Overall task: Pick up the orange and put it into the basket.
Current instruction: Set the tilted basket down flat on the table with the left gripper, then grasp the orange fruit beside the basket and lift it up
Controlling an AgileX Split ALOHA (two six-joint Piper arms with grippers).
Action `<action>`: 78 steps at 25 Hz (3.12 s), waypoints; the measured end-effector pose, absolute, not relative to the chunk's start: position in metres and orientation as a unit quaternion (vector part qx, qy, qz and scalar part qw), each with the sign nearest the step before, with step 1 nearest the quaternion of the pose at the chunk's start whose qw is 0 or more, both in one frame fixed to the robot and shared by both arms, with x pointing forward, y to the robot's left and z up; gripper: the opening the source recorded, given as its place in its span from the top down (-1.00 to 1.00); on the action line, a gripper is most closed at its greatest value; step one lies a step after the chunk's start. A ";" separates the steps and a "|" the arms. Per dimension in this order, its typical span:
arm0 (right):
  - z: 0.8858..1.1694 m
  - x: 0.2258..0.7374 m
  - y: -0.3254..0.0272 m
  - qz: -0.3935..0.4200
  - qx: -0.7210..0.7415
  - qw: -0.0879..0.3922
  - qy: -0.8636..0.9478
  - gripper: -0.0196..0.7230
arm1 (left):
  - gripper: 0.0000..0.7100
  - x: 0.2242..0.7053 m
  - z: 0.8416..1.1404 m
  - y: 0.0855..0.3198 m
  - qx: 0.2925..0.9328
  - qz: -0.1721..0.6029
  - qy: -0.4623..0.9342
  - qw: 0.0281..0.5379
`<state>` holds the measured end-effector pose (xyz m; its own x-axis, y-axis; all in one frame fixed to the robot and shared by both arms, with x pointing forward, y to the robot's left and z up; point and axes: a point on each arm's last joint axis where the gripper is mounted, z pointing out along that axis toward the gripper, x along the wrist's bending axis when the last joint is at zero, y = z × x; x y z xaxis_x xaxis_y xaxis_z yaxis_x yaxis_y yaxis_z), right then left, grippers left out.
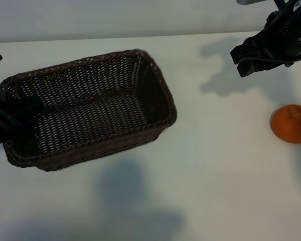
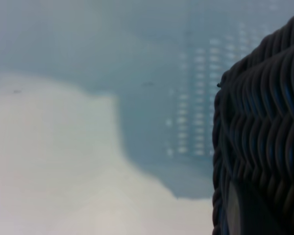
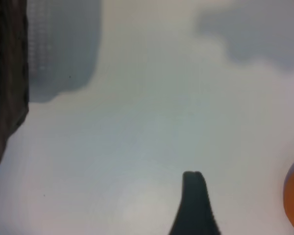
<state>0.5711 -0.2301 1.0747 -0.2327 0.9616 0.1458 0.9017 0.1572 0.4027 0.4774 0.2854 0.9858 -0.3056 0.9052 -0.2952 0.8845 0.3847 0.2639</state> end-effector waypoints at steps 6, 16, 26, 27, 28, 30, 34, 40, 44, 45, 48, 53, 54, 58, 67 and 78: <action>1.075 0.571 -0.230 0.207 0.615 0.072 0.757 -0.40 | 0.57 0.495 1.009 0.282 0.576 0.025 0.778 0.251; 1.075 0.571 -0.230 0.208 0.615 0.072 0.757 -0.40 | 0.57 0.550 1.019 0.279 0.588 0.019 0.767 0.254; 1.075 0.571 -0.230 0.207 0.615 0.072 0.757 -0.40 | 0.57 0.596 0.993 0.227 0.663 0.000 0.714 0.223; 1.075 0.571 -0.230 0.207 0.615 0.071 0.757 -0.40 | 0.57 0.600 0.991 0.220 0.671 -0.001 0.708 0.222; 1.075 0.571 -0.230 0.207 0.615 0.071 0.757 -0.40 | 0.57 0.604 0.990 0.214 0.677 -0.001 0.702 0.222; 1.075 0.571 -0.230 0.207 0.615 0.071 0.757 -0.40 | 0.57 0.611 0.987 0.203 0.687 -0.001 0.692 0.223; 1.075 0.571 -0.230 0.205 0.615 0.070 0.758 -0.40 | 0.57 0.623 0.979 0.183 0.690 -0.006 0.688 0.226; 1.075 0.571 -0.230 0.205 0.615 0.070 0.758 -0.40 | 0.57 0.629 0.957 0.162 0.689 -0.010 0.690 0.222; 1.074 0.571 -0.230 0.205 0.615 0.069 0.758 -0.40 | 0.57 0.628 0.943 0.153 0.694 -0.018 0.688 0.211; 1.074 0.570 -0.230 0.205 0.615 0.069 0.758 -0.40 | 0.57 0.628 0.940 0.152 0.695 -0.020 0.688 0.208; 1.074 0.570 -0.230 0.205 0.615 0.069 0.758 -0.40 | 0.57 0.629 0.933 0.151 0.696 -0.020 0.689 0.204; 1.074 0.570 -0.230 0.205 0.615 0.069 0.758 -0.40 | 0.57 0.631 0.924 0.150 0.693 -0.023 0.692 0.200; 1.074 0.570 -0.230 0.205 0.615 0.069 0.758 -0.40 | 0.57 0.631 0.922 0.150 0.692 -0.025 0.694 0.199; 1.074 0.570 -0.230 0.205 0.615 0.069 0.758 -0.40 | 0.57 0.631 0.918 0.149 0.686 -0.034 0.700 0.197; 1.074 0.570 -0.230 0.205 0.615 0.069 0.758 -0.40 | 0.36 0.630 0.918 0.148 0.685 -0.040 0.701 0.193; 1.074 0.570 -0.230 0.204 0.616 0.068 0.758 -0.40 | -0.93 0.623 0.944 0.153 0.708 -0.024 0.682 0.184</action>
